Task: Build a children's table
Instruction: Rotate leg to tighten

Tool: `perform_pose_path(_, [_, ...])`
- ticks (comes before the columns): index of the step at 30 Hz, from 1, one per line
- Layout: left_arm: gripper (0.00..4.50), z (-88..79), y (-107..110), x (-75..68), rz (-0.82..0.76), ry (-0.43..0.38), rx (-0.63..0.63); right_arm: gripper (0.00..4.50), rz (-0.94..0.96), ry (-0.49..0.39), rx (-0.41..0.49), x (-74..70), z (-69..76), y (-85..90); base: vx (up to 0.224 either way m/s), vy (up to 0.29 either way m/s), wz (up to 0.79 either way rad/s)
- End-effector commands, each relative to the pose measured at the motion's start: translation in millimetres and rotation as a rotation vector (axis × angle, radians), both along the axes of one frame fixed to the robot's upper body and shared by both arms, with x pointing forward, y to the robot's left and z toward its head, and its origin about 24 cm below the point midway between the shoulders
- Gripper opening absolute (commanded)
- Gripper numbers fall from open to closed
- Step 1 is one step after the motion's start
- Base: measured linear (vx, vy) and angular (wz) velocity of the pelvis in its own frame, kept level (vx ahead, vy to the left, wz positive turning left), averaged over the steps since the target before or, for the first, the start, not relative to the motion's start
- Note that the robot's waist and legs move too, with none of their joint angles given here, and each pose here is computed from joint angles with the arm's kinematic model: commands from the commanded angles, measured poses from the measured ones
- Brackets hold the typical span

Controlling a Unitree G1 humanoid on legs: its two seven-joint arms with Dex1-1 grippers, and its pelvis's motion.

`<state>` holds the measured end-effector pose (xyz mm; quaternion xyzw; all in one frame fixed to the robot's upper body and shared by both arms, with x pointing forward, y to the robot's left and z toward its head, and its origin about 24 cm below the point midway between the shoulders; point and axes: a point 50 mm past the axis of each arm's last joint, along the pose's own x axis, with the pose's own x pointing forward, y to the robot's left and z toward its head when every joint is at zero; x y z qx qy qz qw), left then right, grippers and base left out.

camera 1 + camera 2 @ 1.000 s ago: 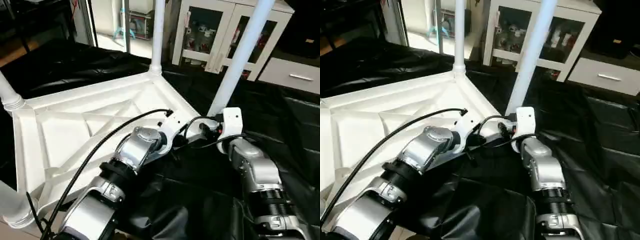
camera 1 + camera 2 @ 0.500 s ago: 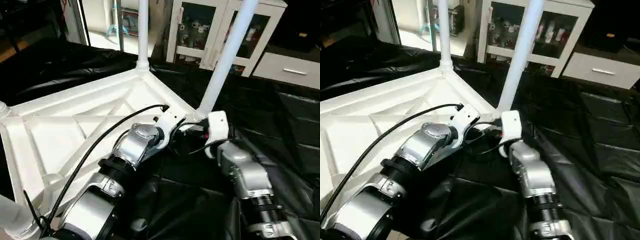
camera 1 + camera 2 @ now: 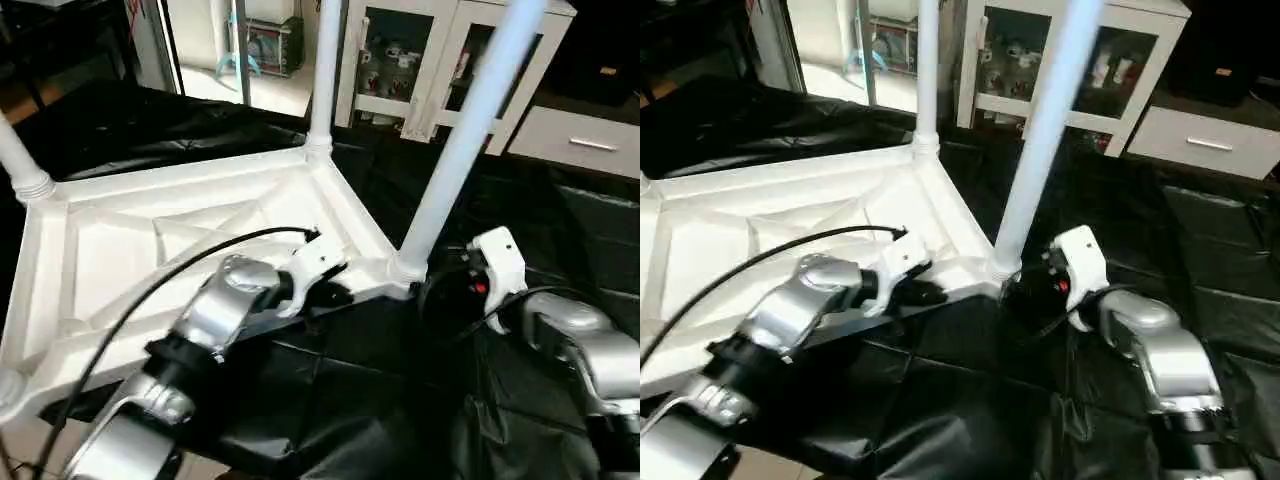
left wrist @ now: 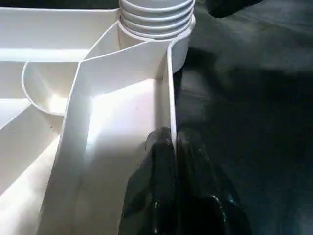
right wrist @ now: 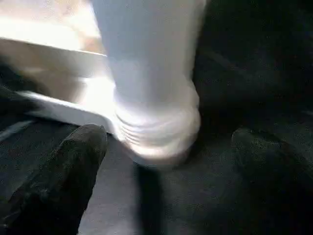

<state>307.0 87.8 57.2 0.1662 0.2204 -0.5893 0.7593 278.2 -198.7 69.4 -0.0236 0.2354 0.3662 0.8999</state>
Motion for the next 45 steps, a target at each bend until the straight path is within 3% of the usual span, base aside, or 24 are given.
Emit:
perform_pose_path(1, [0.0, 1.9, -10.5, -16.0, -0.168, 0.048, -0.066, 4.47, 0.152, -0.013, 0.041, -7.2, 9.6, 4.8, 0.0, 0.0, 0.0])
perform_pose_path(6, [0.0, 4.4, -10.7, -22.6, -0.224, 0.073, -0.074, 4.47, 0.234, -0.017, 0.061, -5.7, 12.6, 1.3, 0.0, 0.0, 0.0])
perform_pose_path(9, [0.0, 2.9, -11.5, -24.1, -0.23, 0.074, -0.068, 4.47, 0.28, -0.051, 0.026, -0.3, 11.6, -0.1, 0.0, 0.0, 0.0])
perform_pose_path(13, [0.0, 2.5, -11.0, -24.7, -0.231, 0.076, -0.058, 4.47, 0.339, -0.032, -0.007, -0.8, 8.9, -0.1, 0.0, 0.0, 0.0])
perform_pose_path(14, [0.0, 2.5, -10.9, -24.9, -0.232, 0.077, -0.057, 4.19, 0.348, -0.029, -0.008, -1.0, 8.6, -0.4, 0.0, 0.0, 0.0])
perform_pose_path(18, [0.0, 1.6, -8.3, -24.2, -0.223, 0.074, -0.048, 4.05, 0.397, -0.013, -0.045, -2.2, 4.5, -3.6, 0.0, 0.0, 0.0])
perform_pose_path(19, [0.0, 1.3, -7.9, -24.3, -0.222, 0.075, -0.045, 3.8, 0.402, -0.012, -0.047, -2.3, 3.5, -4.0, 0.0, 0.0, 0.0])
perform_pose_path(28, [0.0, 0.4, -7.6, -25.4, -0.221, 0.078, -0.041, 3.19, 0.434, 0.001, -0.062, -2.6, -1.4, -1.5, 0.0, 0.0, 0.0])
perform_pose_path(29, [0.0, 0.5, -7.9, -25.1, -0.22, 0.079, -0.042, 2.97, 0.433, -0.001, -0.058, -0.8, -1.6, -0.5, 0.0, 0.0, 0.0])
perform_pose_path(35, [0.0, -0.2, -6.4, -25.9, -0.223, 0.088, -0.034, 2.73, 0.451, 0.002, -0.06, 0.1, -2.7, 1.7, 0.0, 0.0, 0.0])
perform_pose_path(42, [0.0, -3.0, -3.9, -24.6, -0.196, 0.11, -0.01, 2.69, 0.407, -0.006, -0.065, 2.4, -5.0, 0.7, 0.0, 0.0, 0.0])
perform_pose_path(45, [0.0, -4.6, -7.3, -11.9, -0.057, 0.089, -0.009, 2.67, 0.2, 0.011, -0.078, 12.9, -12.5, 1.5, 0.0, 0.0, 0.0])
